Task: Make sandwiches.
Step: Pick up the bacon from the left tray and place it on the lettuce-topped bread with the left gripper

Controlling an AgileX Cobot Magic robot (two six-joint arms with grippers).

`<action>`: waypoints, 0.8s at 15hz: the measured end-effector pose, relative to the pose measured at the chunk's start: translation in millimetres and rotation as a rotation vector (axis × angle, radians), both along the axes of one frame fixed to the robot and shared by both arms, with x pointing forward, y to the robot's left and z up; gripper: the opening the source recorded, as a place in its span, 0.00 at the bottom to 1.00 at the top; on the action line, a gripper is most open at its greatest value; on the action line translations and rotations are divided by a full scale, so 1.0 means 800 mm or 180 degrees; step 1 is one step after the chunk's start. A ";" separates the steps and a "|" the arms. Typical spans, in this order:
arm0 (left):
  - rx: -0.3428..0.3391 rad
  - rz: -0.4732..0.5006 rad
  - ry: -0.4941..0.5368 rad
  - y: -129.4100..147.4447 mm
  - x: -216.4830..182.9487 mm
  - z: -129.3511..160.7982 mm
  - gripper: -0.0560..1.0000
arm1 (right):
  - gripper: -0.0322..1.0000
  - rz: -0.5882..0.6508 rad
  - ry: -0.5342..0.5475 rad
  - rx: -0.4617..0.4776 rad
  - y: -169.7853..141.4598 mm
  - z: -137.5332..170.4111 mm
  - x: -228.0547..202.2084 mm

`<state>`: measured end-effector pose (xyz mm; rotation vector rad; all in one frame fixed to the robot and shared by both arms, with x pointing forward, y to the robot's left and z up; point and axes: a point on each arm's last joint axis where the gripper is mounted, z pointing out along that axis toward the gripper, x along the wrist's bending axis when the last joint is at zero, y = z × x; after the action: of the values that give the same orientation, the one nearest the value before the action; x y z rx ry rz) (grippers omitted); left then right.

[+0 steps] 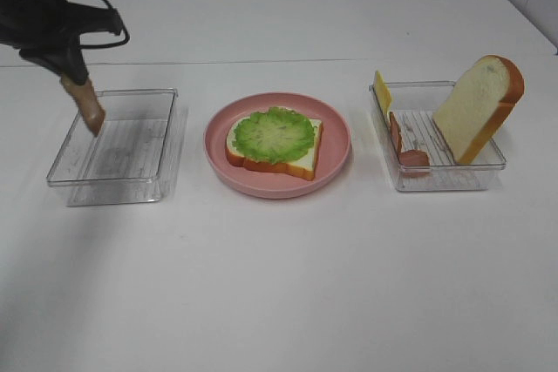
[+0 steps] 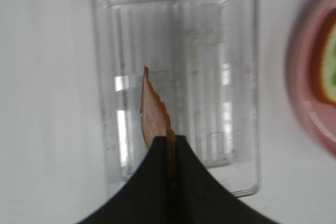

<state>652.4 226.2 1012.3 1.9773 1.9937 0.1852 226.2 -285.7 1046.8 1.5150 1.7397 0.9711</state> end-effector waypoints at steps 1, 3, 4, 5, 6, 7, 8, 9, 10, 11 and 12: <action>-0.0282 -0.0049 -0.0118 -0.010 0.004 0.010 0.05 | 0.79 0.0000 0.0000 0.0000 0.000 0.000 0.000; -0.0731 -0.0121 -0.0341 -0.025 0.010 0.021 0.05 | 0.79 0.0000 0.0000 0.0000 0.000 0.000 0.000; -0.1301 -0.0111 -0.0605 -0.042 0.019 0.031 0.05 | 0.79 0.0000 0.0000 0.0000 0.000 0.000 0.000; -0.1418 -0.0092 -0.0636 -0.045 0.020 0.032 0.05 | 0.79 0.0000 0.0000 0.0000 0.000 0.000 0.000; -0.1744 -0.0104 -0.0746 -0.058 0.027 0.029 0.05 | 0.79 0.0000 0.0000 0.0000 0.000 0.000 0.000; -0.1964 -0.0102 -0.0756 -0.071 0.030 0.024 0.05 | 0.79 0.0000 0.0000 0.0000 0.000 0.000 0.000; -0.2052 -0.0135 -0.0755 -0.079 0.032 0.019 0.05 | 0.79 0.0000 0.0000 0.0000 0.000 0.000 0.000; -0.2222 -0.0194 -0.0719 -0.096 0.033 0.009 0.05 | 0.79 0.0000 0.0000 0.0000 0.000 0.000 0.000; -0.2322 -0.0244 -0.0680 -0.110 0.034 -0.002 0.05 | 0.79 0.0000 0.0000 0.0000 0.000 0.000 0.000; -0.2421 -0.0287 -0.0629 -0.126 0.032 -0.012 0.05 | 0.79 0.0000 0.0000 0.0000 0.000 0.000 0.000; -0.2495 -0.0305 -0.0568 -0.140 0.031 -0.020 0.05 | 0.79 0.0000 0.0000 0.0000 0.000 0.000 0.000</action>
<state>676.9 114.5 996.0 1.4702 1.5159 -0.3768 226.2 -285.7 1046.8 1.5150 1.7397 0.9711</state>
